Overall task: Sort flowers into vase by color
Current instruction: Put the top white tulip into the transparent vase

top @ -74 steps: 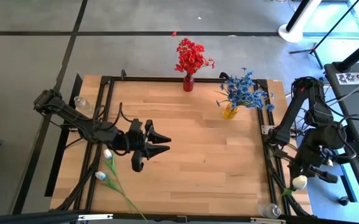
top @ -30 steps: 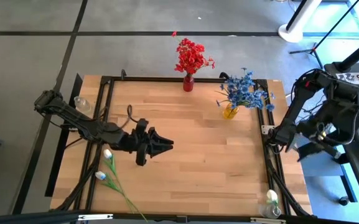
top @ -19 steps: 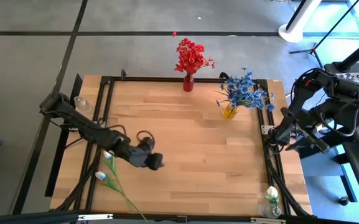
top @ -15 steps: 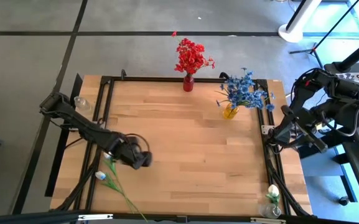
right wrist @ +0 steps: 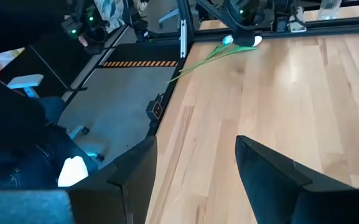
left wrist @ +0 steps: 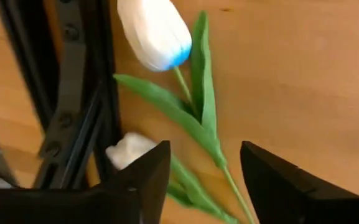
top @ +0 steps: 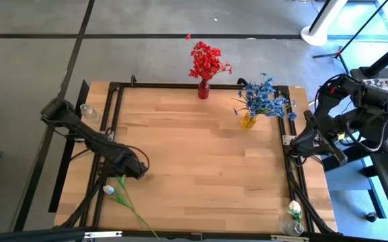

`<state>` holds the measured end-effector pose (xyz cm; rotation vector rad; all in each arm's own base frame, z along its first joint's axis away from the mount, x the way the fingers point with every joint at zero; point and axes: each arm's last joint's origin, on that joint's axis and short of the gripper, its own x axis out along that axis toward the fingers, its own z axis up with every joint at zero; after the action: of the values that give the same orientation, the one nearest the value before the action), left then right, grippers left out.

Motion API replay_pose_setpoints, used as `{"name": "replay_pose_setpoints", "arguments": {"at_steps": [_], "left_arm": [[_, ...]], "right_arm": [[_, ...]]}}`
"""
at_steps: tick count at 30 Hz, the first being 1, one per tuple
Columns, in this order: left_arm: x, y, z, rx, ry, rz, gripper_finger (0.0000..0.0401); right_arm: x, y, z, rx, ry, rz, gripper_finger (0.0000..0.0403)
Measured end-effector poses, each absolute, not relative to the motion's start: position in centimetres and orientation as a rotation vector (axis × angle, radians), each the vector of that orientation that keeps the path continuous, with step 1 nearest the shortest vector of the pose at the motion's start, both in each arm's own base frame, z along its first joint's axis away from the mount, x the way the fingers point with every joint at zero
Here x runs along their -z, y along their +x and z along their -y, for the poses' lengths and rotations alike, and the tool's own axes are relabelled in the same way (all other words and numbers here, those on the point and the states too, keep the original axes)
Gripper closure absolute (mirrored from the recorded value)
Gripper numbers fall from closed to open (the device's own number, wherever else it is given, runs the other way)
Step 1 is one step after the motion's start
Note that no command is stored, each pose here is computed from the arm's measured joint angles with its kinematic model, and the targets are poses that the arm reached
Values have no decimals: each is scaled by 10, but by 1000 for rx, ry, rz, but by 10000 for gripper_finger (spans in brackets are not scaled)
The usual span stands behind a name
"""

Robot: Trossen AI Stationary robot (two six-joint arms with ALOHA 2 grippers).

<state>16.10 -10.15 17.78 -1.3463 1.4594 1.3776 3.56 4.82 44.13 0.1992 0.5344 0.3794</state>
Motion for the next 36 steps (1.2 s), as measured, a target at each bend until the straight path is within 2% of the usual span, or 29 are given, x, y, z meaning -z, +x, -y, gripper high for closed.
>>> {"name": "replay_pose_setpoints", "arguments": {"at_steps": [5,14,17,21,27,32,36], "left_arm": [[-160,147,93,-1437,-1410,-1364,191],[-125,128,84,-1466,-1528,-1355,204],[-125,129,83,-1468,-1539,-1325,221],[-130,137,84,-1413,-1530,-1237,275],[-152,162,86,-1272,-1516,-875,382],[-189,190,86,-1122,-1464,-510,386],[-234,219,86,-926,-1306,-176,389]], "right_arm": [[-440,37,-54,-399,189,-563,185],[-439,40,-62,-383,190,-581,185],[-438,41,-66,-380,183,-586,185],[-438,41,-66,-380,176,-586,185],[-439,41,-65,-362,162,-563,185],[-439,42,-64,-330,135,-530,185],[-440,43,-63,-284,129,-493,185]]}}
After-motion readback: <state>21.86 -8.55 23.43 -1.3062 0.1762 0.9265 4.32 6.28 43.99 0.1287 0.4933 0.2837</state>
